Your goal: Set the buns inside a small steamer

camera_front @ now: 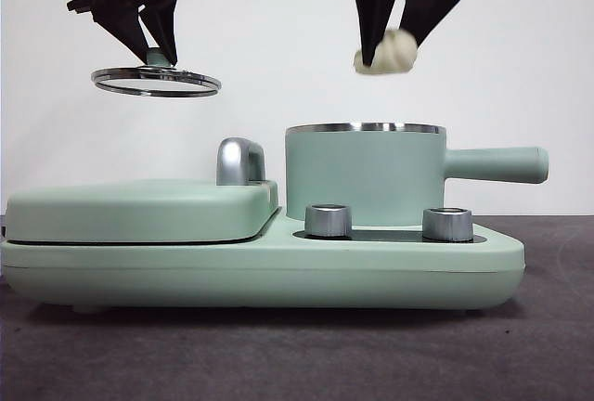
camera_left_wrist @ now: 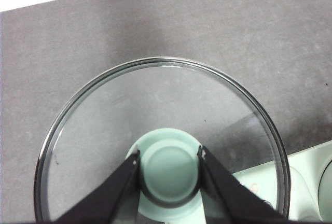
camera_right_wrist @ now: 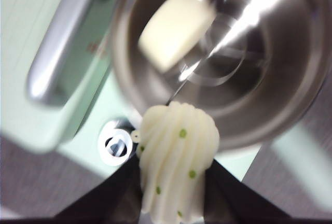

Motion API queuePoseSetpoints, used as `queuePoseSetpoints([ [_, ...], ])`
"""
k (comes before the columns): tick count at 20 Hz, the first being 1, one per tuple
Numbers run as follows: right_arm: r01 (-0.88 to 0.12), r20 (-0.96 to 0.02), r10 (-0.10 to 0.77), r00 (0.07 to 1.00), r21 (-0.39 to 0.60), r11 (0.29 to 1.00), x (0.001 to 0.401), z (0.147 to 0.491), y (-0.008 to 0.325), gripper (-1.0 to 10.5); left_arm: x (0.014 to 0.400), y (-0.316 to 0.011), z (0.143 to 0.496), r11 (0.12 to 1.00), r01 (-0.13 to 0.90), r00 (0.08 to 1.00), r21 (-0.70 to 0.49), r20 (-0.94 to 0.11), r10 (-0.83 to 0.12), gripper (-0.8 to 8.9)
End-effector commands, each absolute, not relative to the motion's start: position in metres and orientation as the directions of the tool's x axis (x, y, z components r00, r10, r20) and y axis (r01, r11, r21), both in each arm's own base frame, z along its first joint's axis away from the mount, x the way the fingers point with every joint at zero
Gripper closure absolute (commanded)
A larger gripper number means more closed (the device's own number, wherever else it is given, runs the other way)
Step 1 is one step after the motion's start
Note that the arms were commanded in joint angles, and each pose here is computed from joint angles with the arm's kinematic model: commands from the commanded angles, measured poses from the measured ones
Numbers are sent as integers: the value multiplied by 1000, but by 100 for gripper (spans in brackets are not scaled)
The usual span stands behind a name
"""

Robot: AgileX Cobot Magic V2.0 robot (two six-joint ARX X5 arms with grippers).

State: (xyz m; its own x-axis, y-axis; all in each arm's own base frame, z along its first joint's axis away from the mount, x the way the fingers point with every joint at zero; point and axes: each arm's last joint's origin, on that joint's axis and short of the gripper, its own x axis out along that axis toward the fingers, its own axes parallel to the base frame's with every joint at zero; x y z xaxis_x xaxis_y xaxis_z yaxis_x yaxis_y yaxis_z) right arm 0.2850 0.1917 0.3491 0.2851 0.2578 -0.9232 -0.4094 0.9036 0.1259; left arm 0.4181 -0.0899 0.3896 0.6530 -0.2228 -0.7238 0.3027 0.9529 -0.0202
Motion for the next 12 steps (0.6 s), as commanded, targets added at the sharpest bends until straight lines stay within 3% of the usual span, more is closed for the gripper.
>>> queuePoseSetpoints([
  [1,-440,-926,250,283,106,892,309,342,197,814,415,-91,405,950,312,697,-17,-675,-241,798],
  [12,-410,-977,148,151,74,909,350,279,205,735,415,-92,405,950,313,696,-17,-676,-242,798],
])
